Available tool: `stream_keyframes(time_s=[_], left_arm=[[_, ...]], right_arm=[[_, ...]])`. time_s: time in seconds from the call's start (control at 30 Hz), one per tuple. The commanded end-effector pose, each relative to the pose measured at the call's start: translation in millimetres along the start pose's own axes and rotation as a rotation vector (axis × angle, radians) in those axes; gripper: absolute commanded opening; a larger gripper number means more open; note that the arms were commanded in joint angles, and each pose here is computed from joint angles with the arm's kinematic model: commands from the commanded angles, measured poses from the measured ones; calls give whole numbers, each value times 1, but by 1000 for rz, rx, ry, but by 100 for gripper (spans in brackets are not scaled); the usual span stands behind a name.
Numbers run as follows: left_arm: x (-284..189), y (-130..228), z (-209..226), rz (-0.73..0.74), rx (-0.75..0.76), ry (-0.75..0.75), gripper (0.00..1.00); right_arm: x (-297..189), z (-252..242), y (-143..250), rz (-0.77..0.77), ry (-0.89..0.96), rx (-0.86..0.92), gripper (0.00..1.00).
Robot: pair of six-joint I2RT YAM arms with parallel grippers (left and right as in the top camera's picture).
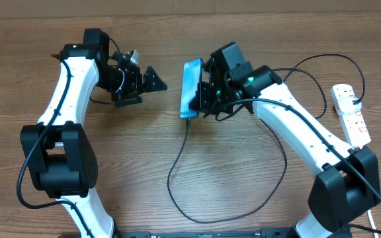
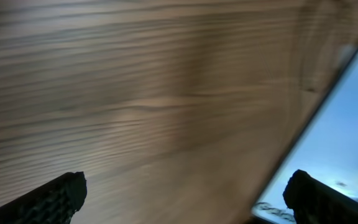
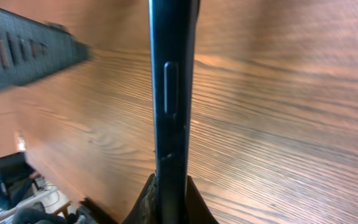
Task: Plug charger to phone and switch on socket
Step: 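Lower the phone flat onto the table with the right gripper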
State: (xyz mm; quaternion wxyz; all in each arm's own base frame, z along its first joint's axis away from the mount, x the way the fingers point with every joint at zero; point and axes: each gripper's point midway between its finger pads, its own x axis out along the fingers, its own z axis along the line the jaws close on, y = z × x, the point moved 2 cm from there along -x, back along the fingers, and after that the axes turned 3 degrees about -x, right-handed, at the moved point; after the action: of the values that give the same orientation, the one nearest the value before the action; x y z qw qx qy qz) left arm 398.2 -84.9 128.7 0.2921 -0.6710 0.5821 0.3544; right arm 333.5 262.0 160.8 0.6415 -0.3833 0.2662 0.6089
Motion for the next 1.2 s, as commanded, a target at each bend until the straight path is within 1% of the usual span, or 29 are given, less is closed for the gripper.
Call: stream_keyframes(time_s=[0.0,0.03,0.07,0.1,0.23,0.3,0.33,0.53,0.7,0.8,0.93,1.07,1.17], left_arm=[[-16,-7,40,-82,-19,-314,100],[-17,-8,45,-90,-20,-350,100],[-22,-11,56,-109,-20,-429,100],[-25,-12,61,-118,-20,-470,100],[-32,-13,73,-132,-21,-554,100],[-32,-14,73,-133,-21,-555,100],[-32,-14,73,-133,-21,-555,100],[-30,-13,71,-130,-17,-549,100],[-30,-13,71,-130,-17,-549,100],[-30,-13,71,-130,-17,-549,100],[-30,-13,71,-130,-17,-549,100],[-30,-13,71,-130,-17,-549,100],[-30,-13,71,-130,-17,-549,100]], right_arm=[[18,-17,7,21,32,6,4],[24,-21,9,29,36,10,4],[34,-25,12,43,33,9,4],[40,-24,14,50,25,4,4],[64,-23,18,66,13,4,4],[77,-23,19,78,6,11,4],[93,-20,22,101,-18,14,4],[132,-4,37,191,-161,-20,4],[155,-3,44,207,-174,-43,4],[161,-4,39,184,-176,-57,4],[166,-17,31,130,-96,-59,4],[166,-16,29,120,-98,-65,4],[166,-17,28,117,-94,-65,10]])
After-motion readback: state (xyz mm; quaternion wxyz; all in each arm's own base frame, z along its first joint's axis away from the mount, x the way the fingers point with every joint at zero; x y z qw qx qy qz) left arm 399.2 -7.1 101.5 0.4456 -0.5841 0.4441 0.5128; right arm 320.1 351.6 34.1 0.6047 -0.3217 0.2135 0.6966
